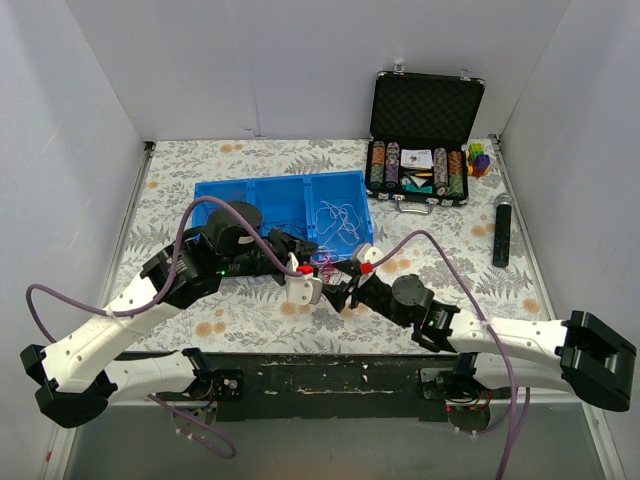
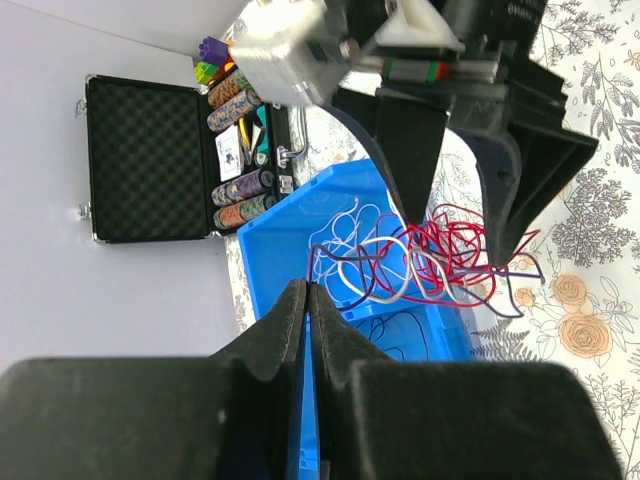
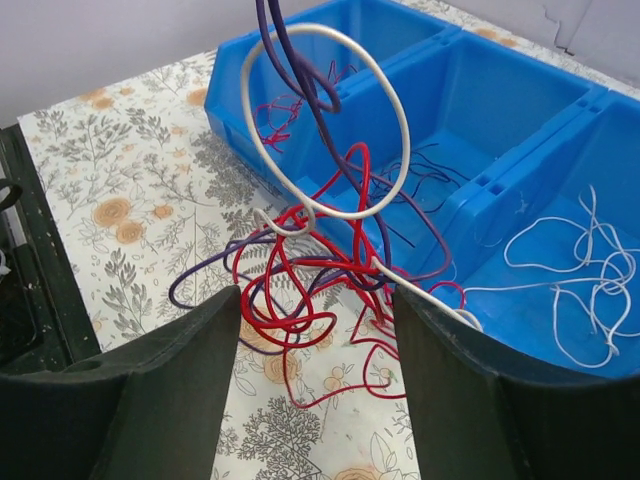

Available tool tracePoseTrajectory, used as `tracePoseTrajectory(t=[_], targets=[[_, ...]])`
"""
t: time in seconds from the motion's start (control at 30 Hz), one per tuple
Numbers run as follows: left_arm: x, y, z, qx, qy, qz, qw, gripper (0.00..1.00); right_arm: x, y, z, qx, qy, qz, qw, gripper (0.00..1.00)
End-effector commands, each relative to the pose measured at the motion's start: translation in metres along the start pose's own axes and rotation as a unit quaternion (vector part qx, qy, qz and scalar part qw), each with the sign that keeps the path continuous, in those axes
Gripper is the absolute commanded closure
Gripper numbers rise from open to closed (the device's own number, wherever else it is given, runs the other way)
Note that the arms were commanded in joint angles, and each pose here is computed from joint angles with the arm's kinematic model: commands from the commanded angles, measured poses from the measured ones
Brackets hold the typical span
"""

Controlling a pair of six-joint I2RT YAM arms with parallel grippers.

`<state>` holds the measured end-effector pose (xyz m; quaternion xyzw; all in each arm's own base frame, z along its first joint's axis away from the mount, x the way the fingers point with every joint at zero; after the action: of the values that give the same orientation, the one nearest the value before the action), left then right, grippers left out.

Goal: Untangle the cables

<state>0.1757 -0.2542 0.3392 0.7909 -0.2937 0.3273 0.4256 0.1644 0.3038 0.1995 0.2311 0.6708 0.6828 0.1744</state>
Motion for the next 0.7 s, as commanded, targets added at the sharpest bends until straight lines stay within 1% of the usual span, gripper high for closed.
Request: tracePoseTrajectory(t=[0.0, 0.03, 0.07, 0.13, 0.2, 0.27, 0.3, 0.47, 0.57, 0.67], targets=[[0.007, 0.011, -0.007, -0.022, 0.016, 0.004, 1.0, 1.0, 0.006, 0.012, 0.016, -0.033, 0.008, 0.0, 0.999, 0.33], [0.008, 0.012, -0.008, -0.023, 0.017, 0.001, 1.0, 1.0, 0.008, 0.013, 0.02, -0.035, 0.013, 0.002, 0.999, 0.36], [0.01, 0.013, -0.007, -0.025, 0.018, 0.0, 1.0, 1.0, 0.011, 0.012, 0.025, -0.033, 0.018, 0.003, 0.999, 0.41], [0.013, 0.016, -0.008, -0.028, 0.019, -0.002, 0.999, 1.0, 0.013, 0.01, 0.036, -0.024, 0.023, 0.003, 0.999, 0.57], [0.017, 0.018, -0.009, -0.029, 0.024, 0.001, 0.999, 1.0, 0.016, 0.008, 0.043, -0.015, 0.026, 0.004, 1.0, 0.77], [0.02, 0.02, -0.01, -0.03, 0.028, 0.002, 0.999, 1.0, 0.015, 0.008, 0.044, -0.015, 0.022, 0.007, 1.0, 0.89], [0.022, 0.021, -0.011, -0.031, 0.032, 0.002, 0.999, 1.0, 0.013, 0.008, 0.043, -0.016, 0.016, 0.01, 1.0, 0.98], [0.032, 0.025, -0.016, -0.035, 0.051, -0.007, 0.998, 1.0, 0.004, 0.004, 0.03, -0.016, -0.009, 0.019, 1.0, 0.99], [0.042, 0.028, -0.02, -0.033, 0.068, -0.007, 0.997, 1.0, 0.0, -0.012, 0.021, 0.007, -0.021, 0.029, 0.999, 0.99], [0.059, 0.031, -0.028, -0.028, 0.102, 0.0, 0.994, 1.0, -0.005, -0.035, 0.007, 0.034, -0.032, 0.053, 0.997, 0.99]])
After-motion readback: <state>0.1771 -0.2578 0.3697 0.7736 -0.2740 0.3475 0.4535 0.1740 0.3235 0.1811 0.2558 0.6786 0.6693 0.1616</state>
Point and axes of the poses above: each gripper's point midway between its finger pads, its own z axis out along the fingers, its own x axis along the line the jaws close on, y = z × x, the point moved 2 cm from there along -z, back along the fingers, and after that the axes turned 2 degrees about z, right-handed, at the moved point
